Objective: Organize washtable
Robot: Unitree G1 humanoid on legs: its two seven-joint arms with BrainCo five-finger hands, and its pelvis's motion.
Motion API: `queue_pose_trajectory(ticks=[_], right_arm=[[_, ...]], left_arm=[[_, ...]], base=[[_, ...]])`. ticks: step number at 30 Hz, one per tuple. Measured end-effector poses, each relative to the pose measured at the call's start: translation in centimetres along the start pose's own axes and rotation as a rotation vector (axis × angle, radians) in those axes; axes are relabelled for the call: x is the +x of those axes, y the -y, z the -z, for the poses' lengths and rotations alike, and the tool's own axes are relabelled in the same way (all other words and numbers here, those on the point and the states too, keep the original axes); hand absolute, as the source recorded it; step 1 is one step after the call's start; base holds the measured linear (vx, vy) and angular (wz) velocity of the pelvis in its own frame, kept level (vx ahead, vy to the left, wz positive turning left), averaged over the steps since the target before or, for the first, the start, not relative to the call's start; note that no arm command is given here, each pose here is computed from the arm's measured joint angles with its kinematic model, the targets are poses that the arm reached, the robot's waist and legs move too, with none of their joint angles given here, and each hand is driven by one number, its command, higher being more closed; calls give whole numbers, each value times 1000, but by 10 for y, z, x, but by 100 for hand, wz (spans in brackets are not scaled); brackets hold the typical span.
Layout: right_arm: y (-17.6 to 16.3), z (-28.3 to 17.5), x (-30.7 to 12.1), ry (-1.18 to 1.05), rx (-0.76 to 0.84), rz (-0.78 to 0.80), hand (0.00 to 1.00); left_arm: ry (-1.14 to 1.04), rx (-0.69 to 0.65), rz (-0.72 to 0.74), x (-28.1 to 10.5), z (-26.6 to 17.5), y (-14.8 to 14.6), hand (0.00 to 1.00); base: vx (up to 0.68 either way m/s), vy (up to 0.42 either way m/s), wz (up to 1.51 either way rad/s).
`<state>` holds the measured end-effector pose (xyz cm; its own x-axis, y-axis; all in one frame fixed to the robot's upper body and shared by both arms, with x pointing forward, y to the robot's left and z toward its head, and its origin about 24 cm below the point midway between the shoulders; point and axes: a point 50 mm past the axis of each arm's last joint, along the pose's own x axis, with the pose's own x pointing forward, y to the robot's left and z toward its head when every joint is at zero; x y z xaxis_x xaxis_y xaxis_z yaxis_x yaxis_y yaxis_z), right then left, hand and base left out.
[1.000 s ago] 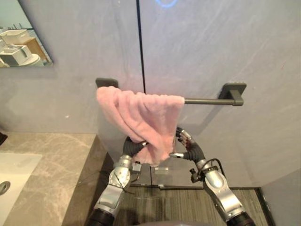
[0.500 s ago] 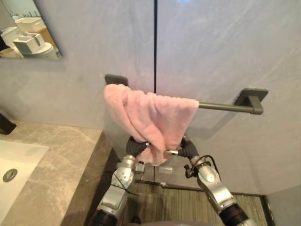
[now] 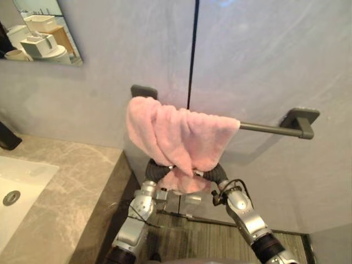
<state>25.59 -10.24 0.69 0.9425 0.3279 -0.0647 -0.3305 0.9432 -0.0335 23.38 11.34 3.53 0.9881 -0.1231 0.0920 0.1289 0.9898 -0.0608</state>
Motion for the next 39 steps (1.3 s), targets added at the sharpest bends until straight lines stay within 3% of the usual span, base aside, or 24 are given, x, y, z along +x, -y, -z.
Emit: queue_pose_trajectory(ticks=[22,39], right_arm=[[28,-39,-17,204,109,206,100],[47,-26,-34,165,111,335,100]], left_arm=[[83,-38,-78,1,-18,-10,100],[101,-74,-54,2,-21,-2,100]], base=[[-13,6,-6],[-5,5,-6]])
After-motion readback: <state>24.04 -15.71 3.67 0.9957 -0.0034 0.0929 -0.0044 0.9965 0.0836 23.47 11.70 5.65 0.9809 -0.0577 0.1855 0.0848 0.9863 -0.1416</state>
